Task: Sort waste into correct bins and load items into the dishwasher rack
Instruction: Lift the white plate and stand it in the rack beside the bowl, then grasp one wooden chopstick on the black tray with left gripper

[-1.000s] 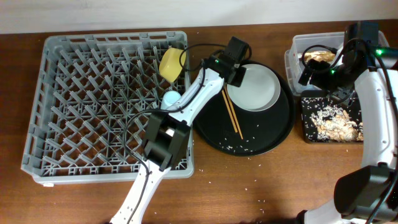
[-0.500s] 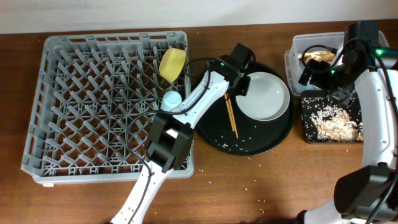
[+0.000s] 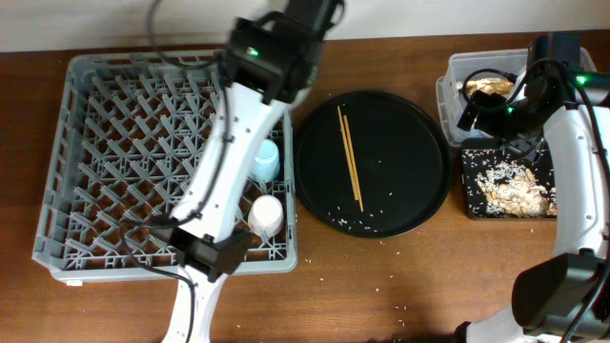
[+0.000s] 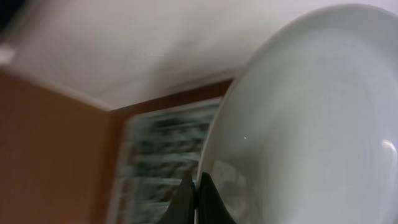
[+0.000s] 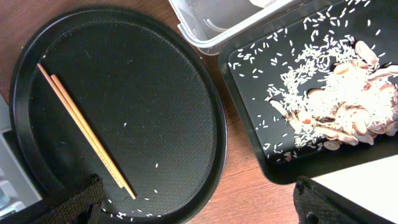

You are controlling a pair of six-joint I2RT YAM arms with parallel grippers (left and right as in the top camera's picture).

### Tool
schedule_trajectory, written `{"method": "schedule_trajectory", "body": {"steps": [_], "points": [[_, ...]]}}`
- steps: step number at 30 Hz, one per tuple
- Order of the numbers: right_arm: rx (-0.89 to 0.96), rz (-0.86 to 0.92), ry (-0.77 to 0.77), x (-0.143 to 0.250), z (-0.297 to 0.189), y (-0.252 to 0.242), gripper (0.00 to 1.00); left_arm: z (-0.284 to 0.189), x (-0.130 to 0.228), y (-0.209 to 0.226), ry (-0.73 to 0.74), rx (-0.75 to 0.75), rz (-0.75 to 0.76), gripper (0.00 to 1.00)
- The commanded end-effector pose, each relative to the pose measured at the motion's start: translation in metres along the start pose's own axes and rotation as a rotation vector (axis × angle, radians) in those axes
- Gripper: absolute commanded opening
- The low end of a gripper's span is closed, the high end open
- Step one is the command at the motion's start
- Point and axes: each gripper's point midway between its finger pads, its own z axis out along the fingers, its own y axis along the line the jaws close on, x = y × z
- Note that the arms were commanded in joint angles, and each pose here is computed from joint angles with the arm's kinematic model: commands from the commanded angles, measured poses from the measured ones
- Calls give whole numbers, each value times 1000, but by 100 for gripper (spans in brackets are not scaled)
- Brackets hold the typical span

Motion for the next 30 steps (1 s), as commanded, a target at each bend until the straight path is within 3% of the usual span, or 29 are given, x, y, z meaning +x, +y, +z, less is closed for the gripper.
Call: {"method": "schedule_trajectory", "body": {"steps": [1, 4, 10, 13, 14, 16, 17, 19, 21, 22, 23, 24, 28, 30], "points": [[-1, 5, -23, -1, -8, -1, 99, 27, 12, 93, 63, -323, -47, 0], [-1, 5, -23, -1, -8, -1, 99, 68, 32, 110, 145, -379, -63, 0], [-1, 5, -23, -1, -8, -1, 99, 143, 77, 49, 226, -402, 28, 0], [-1, 5, -23, -1, -8, -1, 99, 159, 89, 13, 248, -234, 19, 1], [-1, 5, -23, 0, -8, -1, 98, 162, 90, 1, 252, -169, 10, 16], [-1, 5, -23, -1, -8, -1, 98, 164, 92, -35, 260, 42, -22, 60], [-1, 5, -23, -1, -8, -1, 99, 163, 92, -42, 263, 87, -28, 66], [-1, 5, -23, 0, -8, -1, 98, 155, 81, -42, 238, 121, -50, 66], [-1, 5, -23, 0, -8, -1, 99, 98, 28, -55, 115, 459, -162, 66], [-1, 5, -23, -1, -8, -1, 98, 52, 3, -70, 44, 692, -190, 58], [-1, 5, -23, -1, -8, -1, 99, 11, -10, -93, 1, 885, -180, 53], [-1, 5, -23, -1, -8, -1, 98, -8, -4, -121, 23, 956, -137, 53], [-1, 5, -23, 0, -8, -1, 98, -24, 45, -196, 203, 980, -79, 53], [-1, 5, -23, 0, -8, -1, 98, -23, 64, -217, 255, 911, -79, 52]]}}
